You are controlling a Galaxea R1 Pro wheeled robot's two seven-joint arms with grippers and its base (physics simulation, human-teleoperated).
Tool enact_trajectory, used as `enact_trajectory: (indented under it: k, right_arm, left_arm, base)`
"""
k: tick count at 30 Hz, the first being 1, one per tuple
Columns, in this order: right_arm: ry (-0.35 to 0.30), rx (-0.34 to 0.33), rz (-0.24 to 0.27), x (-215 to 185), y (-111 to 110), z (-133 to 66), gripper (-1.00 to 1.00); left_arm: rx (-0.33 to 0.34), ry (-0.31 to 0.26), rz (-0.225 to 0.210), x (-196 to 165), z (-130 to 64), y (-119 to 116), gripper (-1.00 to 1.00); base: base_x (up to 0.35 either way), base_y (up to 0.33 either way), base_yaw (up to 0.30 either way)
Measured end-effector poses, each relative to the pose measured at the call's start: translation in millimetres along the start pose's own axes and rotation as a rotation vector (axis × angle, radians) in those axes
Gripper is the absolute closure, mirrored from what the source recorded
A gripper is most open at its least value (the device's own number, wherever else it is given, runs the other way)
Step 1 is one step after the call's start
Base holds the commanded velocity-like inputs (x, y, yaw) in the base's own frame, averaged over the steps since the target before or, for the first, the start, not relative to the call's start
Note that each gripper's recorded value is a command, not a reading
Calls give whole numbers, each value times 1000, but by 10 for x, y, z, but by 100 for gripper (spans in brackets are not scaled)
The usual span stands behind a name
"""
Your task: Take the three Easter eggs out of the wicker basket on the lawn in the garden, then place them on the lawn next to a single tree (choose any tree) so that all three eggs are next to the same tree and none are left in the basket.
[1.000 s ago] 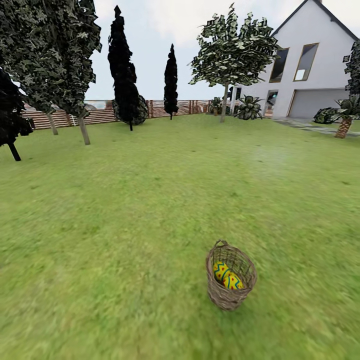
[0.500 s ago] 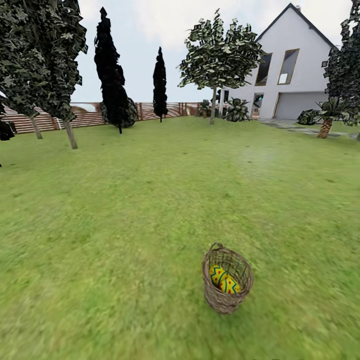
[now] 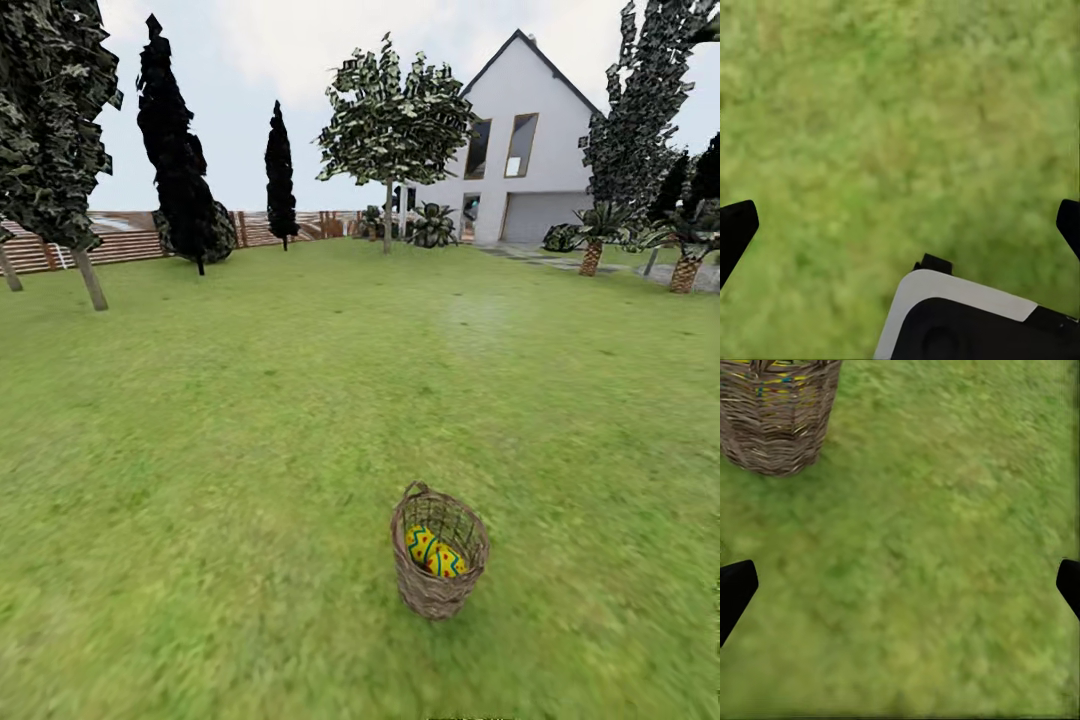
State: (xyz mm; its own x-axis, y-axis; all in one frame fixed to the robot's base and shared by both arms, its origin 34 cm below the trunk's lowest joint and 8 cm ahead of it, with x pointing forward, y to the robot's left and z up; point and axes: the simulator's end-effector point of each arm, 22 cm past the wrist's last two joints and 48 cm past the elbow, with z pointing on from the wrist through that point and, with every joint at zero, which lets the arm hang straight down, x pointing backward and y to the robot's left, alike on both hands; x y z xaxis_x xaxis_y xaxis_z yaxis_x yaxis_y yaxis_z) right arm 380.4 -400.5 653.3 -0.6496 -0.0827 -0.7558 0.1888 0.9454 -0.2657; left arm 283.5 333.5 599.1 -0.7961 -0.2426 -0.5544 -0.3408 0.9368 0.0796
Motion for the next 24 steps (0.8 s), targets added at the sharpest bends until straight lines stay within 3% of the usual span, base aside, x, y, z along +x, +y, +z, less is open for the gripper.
enact_trajectory:
  k: [7, 16, 24]
  right_arm:
    - [-5, 3, 3, -21, -8, 4, -100]
    - [-9, 7, 7, -40, -18, 9, -100]
    - [-8, 9, 9, -38, -22, 7, -100]
  left_arm:
    - [2, -5, -1, -18, 2, -9, -100]
    - [0, -9, -3, -36, 3, -13, -100]
    - [0, -9, -3, -32, -1, -25, -100]
  base:
    - [-1, 301, -261]
    - [6, 47, -274]
    - [206, 206, -295]
